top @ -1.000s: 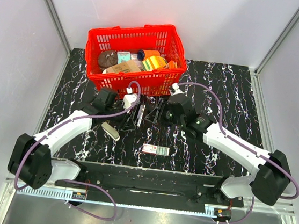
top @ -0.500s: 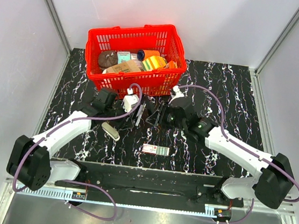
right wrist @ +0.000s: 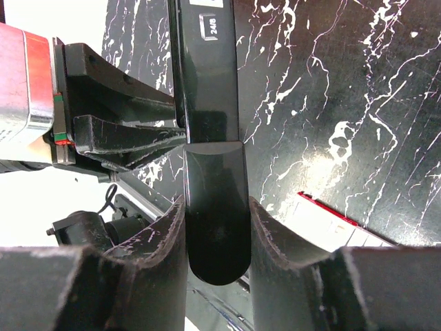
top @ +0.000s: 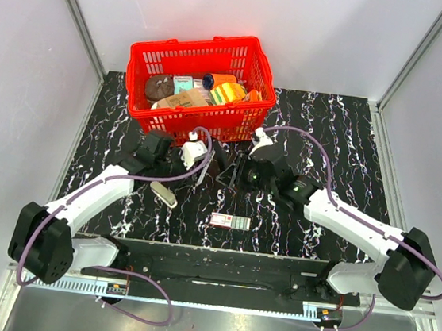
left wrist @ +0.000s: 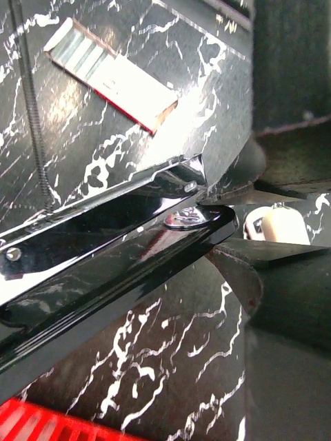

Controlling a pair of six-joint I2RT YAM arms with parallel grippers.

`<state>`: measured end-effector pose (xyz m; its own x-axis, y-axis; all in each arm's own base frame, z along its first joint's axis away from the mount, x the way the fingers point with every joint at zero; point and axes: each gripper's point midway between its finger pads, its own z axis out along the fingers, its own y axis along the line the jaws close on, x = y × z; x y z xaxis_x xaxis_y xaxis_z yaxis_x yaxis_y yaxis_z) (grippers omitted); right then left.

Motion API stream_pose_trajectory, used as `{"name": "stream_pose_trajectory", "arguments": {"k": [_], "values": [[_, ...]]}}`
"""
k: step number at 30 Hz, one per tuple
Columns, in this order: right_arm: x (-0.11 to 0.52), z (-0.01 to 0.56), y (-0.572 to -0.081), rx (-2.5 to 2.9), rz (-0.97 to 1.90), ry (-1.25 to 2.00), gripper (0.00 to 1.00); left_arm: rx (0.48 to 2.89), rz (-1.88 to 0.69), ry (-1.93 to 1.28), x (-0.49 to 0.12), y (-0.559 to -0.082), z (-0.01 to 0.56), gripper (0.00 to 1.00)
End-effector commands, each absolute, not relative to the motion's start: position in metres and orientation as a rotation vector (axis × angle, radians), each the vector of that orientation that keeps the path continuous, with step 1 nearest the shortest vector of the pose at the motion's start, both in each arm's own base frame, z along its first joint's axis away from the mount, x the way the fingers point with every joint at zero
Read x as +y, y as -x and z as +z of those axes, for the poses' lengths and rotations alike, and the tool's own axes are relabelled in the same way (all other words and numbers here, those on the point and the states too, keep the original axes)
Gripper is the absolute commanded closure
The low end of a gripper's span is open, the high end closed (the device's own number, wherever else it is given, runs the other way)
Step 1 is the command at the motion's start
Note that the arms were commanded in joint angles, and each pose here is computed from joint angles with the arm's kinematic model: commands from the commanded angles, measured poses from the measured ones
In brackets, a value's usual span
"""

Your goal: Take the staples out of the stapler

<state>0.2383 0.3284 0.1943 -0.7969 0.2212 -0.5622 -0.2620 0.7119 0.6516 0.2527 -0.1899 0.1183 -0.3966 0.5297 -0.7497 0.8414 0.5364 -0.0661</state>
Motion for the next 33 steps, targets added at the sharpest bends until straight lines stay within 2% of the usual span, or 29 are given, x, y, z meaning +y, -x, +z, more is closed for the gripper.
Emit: {"name": "stream_pose_trajectory", "arguments": {"k": [1, 6, 12, 24, 33], "values": [[0.298, 0.178, -0.253, 2.281, 0.799, 0.042, 1.0, 1.891, -0.318, -1.169, -0.178, -0.285, 0.141, 1.0], [0.288, 0.16, -0.257, 2.309, 0.752, 0.054, 1.0, 1.855, -0.124, -1.213, -0.166, -0.303, 0.132, 1.0], [0.278, 0.152, -0.262, 2.304, 0.749, 0.046, 1.0, 1.836, -0.007, -1.257, -0.162, -0.315, 0.123, 1.0], [0.258, 0.134, -0.271, 2.327, 0.712, 0.016, 1.0, 1.742, 0.124, -1.404, -0.174, -0.313, 0.101, 1.0], [0.249, 0.129, -0.274, 2.32, 0.671, 0.034, 1.0, 1.568, 0.279, -1.572, -0.189, -0.309, 0.087, 1.0]]}}
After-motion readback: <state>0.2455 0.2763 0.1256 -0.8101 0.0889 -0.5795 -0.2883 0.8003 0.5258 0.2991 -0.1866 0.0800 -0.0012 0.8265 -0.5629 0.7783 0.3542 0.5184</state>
